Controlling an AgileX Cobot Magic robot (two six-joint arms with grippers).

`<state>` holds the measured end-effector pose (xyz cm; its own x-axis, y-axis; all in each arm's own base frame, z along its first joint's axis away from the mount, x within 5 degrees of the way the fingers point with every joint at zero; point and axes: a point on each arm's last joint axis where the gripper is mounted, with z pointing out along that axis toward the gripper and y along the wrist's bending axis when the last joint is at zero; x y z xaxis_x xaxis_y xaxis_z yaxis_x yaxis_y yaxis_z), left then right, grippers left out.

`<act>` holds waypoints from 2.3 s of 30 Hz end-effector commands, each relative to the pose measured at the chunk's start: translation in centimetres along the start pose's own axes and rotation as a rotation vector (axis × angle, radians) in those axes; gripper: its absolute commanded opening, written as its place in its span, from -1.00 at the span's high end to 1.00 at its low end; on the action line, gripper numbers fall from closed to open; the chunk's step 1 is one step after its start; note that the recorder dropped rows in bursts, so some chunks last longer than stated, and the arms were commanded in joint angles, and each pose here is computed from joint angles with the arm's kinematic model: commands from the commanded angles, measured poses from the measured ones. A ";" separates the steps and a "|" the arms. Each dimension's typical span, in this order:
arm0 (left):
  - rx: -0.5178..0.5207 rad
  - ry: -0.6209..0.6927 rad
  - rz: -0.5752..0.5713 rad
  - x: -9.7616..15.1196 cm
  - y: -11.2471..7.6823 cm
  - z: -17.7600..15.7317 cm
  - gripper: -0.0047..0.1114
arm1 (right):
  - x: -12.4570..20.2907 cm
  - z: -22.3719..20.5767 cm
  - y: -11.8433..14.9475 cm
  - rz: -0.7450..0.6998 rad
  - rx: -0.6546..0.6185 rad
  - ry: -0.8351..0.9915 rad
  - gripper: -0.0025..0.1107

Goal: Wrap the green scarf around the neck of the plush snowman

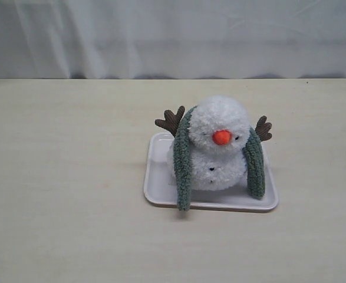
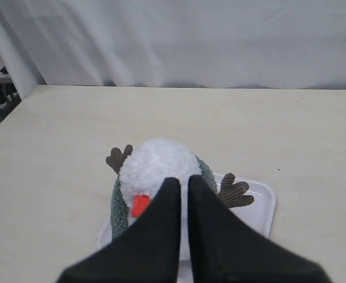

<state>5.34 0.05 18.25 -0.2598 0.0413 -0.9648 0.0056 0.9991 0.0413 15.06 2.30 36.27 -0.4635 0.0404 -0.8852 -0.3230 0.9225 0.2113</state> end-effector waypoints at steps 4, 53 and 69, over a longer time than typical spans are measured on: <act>0.000 -0.015 -0.003 -0.1 0.0 0.0 0.92 | 1.0 0.9 0.0 -0.069 -0.002 -0.016 0.89; 0.000 -0.016 -0.003 -0.1 0.0 0.0 0.92 | -6.8 23.2 3.5 -0.420 0.609 0.251 0.89; 0.000 -0.014 -0.003 0.0 0.0 0.0 0.92 | -3.1 26.1 9.8 -0.360 0.147 0.557 0.89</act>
<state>5.34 0.05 18.25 -0.2598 0.0413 -0.9648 0.0056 0.9991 0.0413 34.93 19.86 31.59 -0.7144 -0.4111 -0.5662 -0.3997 0.9040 -0.1521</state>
